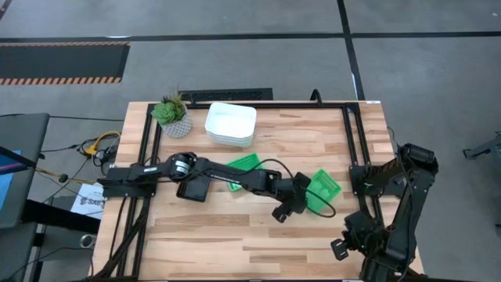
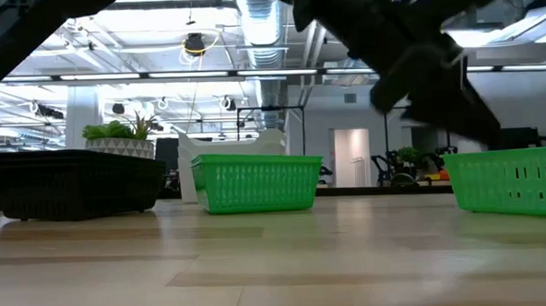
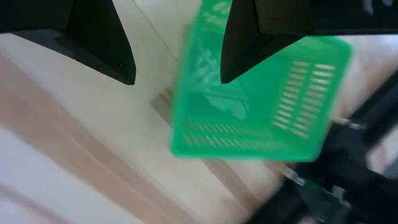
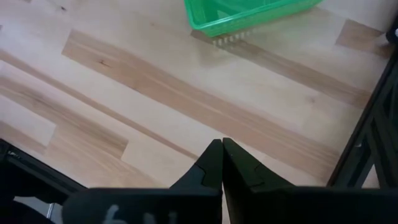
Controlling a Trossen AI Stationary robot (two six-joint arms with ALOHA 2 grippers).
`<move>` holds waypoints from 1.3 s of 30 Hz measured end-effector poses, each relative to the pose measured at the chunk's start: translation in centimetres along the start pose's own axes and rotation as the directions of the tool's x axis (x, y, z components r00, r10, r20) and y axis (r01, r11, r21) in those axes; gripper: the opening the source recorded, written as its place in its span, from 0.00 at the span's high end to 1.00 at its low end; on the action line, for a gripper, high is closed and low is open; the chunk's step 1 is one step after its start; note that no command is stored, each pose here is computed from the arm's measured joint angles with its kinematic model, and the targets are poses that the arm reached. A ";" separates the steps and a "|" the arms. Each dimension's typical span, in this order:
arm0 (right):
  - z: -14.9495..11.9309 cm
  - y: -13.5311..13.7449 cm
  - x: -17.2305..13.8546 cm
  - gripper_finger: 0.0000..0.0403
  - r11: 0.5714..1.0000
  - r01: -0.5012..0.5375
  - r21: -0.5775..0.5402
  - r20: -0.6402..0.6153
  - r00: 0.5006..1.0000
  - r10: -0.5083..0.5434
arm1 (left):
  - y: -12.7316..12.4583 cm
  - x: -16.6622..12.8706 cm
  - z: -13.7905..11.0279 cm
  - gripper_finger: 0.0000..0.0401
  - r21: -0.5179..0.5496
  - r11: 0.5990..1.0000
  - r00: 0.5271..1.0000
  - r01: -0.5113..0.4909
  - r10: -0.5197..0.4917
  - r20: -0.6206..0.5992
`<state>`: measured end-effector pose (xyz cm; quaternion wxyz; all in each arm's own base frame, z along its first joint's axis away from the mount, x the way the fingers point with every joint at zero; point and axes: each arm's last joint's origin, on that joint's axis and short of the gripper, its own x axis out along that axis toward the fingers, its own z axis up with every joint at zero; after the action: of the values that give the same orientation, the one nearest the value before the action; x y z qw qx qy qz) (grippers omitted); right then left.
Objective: Stack baskets by color
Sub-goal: Stack the right green bin on top of the green bins
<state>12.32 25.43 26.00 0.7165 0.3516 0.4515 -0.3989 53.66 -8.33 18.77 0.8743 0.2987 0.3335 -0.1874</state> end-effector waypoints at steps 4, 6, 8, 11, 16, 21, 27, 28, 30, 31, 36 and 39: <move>0.0 0.0 0.0 0.95 1.000 -0.004 0.002 -0.004 1.000 0.004 | -0.4 1.0 -0.4 0.44 0.023 1.000 1.000 -0.014 0.014 -0.019; 0.0 0.1 0.0 0.95 1.000 -0.006 0.006 -0.008 1.000 0.006 | -0.3 1.2 -0.7 0.44 0.020 1.000 1.000 -0.019 0.019 -0.024; 0.1 0.2 0.0 0.95 1.000 -0.004 0.011 -0.010 1.000 0.004 | 0.1 1.5 -0.9 0.44 0.015 0.999 0.999 -0.035 0.035 -0.008; 0.1 0.2 0.1 0.94 1.000 -0.003 0.011 -0.009 1.000 0.003 | 0.2 1.9 -1.4 0.44 0.024 0.999 0.999 -0.036 0.037 -0.020; 0.1 0.2 0.1 0.94 1.000 -0.005 0.012 -0.010 1.000 0.005 | -0.2 2.9 -2.0 0.44 0.059 0.997 0.997 -0.051 0.054 -0.050; 0.1 0.2 0.1 0.95 1.000 -0.006 0.012 -0.012 1.000 0.006 | -0.4 3.0 -2.3 0.50 0.083 0.996 0.996 -0.035 0.041 -0.076; 0.0 0.3 0.1 0.94 1.000 -0.013 0.018 -0.018 1.000 0.013 | -0.3 3.0 -2.4 0.76 0.083 0.996 0.995 -0.040 0.048 -0.085; 0.0 0.4 0.1 0.94 1.000 -0.015 0.021 -0.020 1.000 0.016 | -0.3 3.0 -2.4 0.80 0.083 0.996 0.995 -0.040 0.048 -0.086; 0.0 0.5 0.1 0.95 1.000 -0.019 0.025 -0.024 1.000 0.019 | -0.3 3.0 -2.5 0.89 0.083 0.996 0.995 -0.038 0.045 -0.089; 0.0 0.5 0.1 0.95 0.999 -0.019 0.025 -0.024 1.000 0.020 | -0.3 3.0 -2.5 0.94 0.084 0.996 0.995 -0.038 0.045 -0.089; 0.0 0.5 0.1 0.95 0.999 -0.019 0.025 -0.024 1.000 0.020 | -0.5 3.0 -2.2 0.99 0.092 0.995 0.995 -0.041 0.049 -0.082; 0.0 0.5 0.1 0.95 1.000 -0.019 0.025 -0.024 1.000 0.020 | -1.4 2.5 -1.5 1.00 0.120 0.993 0.996 -0.015 0.026 -0.091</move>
<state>12.78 25.58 25.98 0.7104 0.3697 0.4518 -0.3931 54.01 -8.74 15.57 0.8404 0.3621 0.3588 -0.1841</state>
